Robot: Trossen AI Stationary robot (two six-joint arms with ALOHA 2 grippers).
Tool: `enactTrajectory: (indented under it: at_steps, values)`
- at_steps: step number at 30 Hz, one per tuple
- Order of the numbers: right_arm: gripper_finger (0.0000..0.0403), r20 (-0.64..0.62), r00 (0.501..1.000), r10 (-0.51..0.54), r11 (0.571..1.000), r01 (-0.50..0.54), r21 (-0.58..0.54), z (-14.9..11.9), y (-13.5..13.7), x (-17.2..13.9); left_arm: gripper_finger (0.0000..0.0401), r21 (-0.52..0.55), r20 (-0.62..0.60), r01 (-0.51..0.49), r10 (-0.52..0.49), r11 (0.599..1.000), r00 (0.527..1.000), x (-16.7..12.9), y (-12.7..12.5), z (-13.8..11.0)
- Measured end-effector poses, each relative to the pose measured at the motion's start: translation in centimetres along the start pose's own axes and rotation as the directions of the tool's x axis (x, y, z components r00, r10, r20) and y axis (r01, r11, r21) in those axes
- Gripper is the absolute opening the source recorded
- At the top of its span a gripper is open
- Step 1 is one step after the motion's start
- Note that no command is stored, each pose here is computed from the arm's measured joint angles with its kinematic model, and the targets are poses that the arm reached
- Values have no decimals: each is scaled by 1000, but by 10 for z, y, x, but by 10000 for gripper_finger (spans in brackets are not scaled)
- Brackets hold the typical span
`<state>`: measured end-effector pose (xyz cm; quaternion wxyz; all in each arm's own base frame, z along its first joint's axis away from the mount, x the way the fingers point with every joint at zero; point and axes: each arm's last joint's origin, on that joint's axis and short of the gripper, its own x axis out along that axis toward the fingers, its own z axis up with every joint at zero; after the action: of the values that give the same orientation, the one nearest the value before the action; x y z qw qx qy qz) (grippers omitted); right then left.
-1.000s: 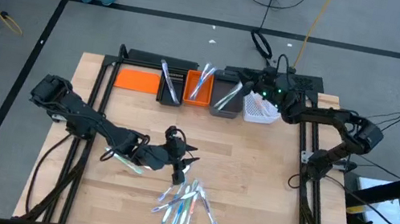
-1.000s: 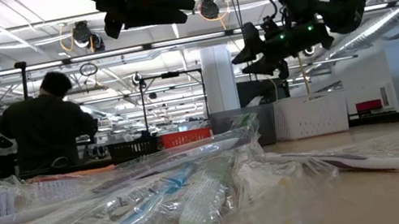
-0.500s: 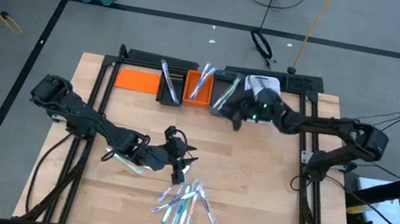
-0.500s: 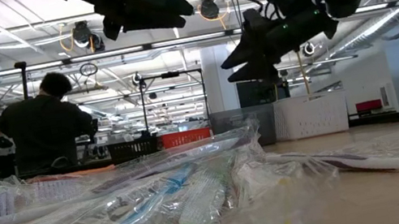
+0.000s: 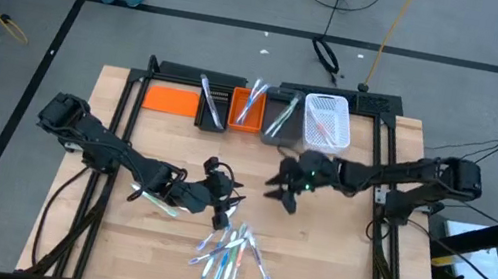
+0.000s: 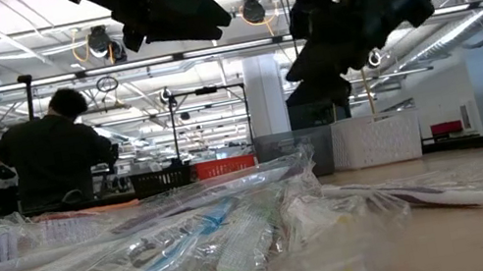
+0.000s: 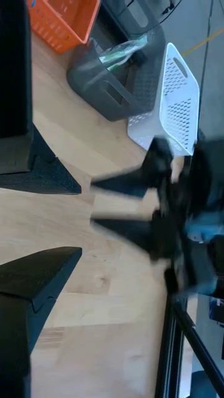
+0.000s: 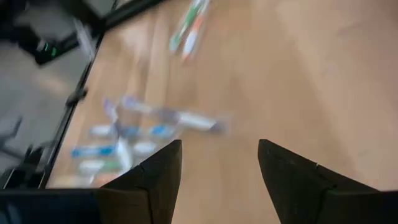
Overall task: Pick & Place Toothbrushes
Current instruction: Put the violet toothbrush into the black basket
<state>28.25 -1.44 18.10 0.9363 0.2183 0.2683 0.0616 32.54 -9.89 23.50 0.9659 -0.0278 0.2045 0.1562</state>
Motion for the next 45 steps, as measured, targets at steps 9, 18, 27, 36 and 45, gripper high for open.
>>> enactTrajectory:
  at_steps: [9,18,27,36,45]
  values:
    - [203,-65,997,39,999,-41,-31,-24,48,11,150,-1,-25,55,-55,999,998,0,-1,-1]
    - [203,-117,993,-9,999,3,-52,-53,90,13,150,-36,-30,54,-55,998,998,0,-1,-2]
    - [203,-112,985,-133,991,129,-44,-85,116,15,150,-47,-30,54,-55,997,998,0,-1,-2]
    - [203,-166,972,-165,985,170,15,-112,119,30,150,-50,-30,54,-55,997,998,0,-1,-2]
    - [203,-144,989,-44,995,56,82,-134,124,57,150,-55,-38,78,-80,995,996,0,-2,-2]
